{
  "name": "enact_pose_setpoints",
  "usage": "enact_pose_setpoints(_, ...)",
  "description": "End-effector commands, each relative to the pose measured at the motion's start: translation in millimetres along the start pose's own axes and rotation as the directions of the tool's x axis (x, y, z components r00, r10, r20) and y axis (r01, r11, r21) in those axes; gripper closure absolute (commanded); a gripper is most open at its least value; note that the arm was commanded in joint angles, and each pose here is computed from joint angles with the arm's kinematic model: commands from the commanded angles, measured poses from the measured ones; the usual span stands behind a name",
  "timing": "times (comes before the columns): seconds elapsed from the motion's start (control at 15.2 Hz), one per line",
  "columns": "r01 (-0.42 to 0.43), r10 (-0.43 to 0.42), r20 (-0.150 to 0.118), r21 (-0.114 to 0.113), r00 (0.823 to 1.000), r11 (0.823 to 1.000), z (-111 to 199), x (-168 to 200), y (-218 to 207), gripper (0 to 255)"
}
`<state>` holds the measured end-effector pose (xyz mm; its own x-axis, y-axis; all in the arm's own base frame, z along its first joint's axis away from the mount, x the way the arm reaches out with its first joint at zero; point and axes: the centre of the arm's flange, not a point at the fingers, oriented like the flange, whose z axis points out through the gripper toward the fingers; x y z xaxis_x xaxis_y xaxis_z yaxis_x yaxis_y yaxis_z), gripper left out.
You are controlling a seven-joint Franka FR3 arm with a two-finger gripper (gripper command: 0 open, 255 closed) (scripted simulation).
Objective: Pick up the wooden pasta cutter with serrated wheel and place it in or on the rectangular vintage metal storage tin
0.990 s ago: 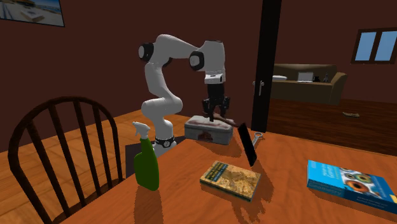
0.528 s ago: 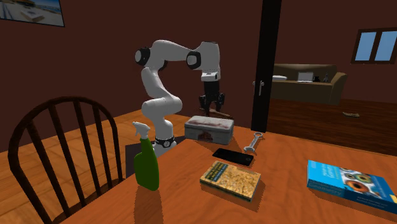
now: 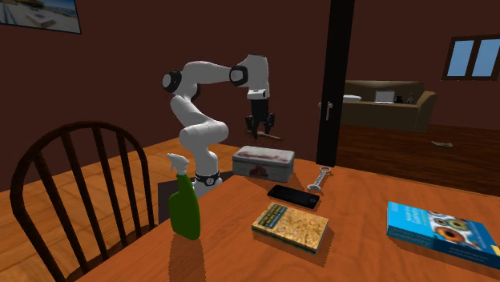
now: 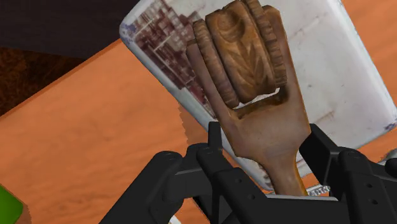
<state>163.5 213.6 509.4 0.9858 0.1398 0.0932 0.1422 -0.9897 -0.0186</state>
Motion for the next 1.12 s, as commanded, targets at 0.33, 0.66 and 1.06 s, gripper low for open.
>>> enact_pose_setpoints(0.33, -0.001, 0.001, 0.001, -0.001, 1.000, 1.000, 27, -25, -8, 255)
enact_pose_setpoints(0.66, -0.001, 0.001, 0.001, -0.001, 1.000, 1.000, 53, -28, -8, 255)
enact_pose_setpoints(1.06, -0.001, 0.001, 0.001, -0.001, 1.000, 1.000, 64, -29, -8, 255)
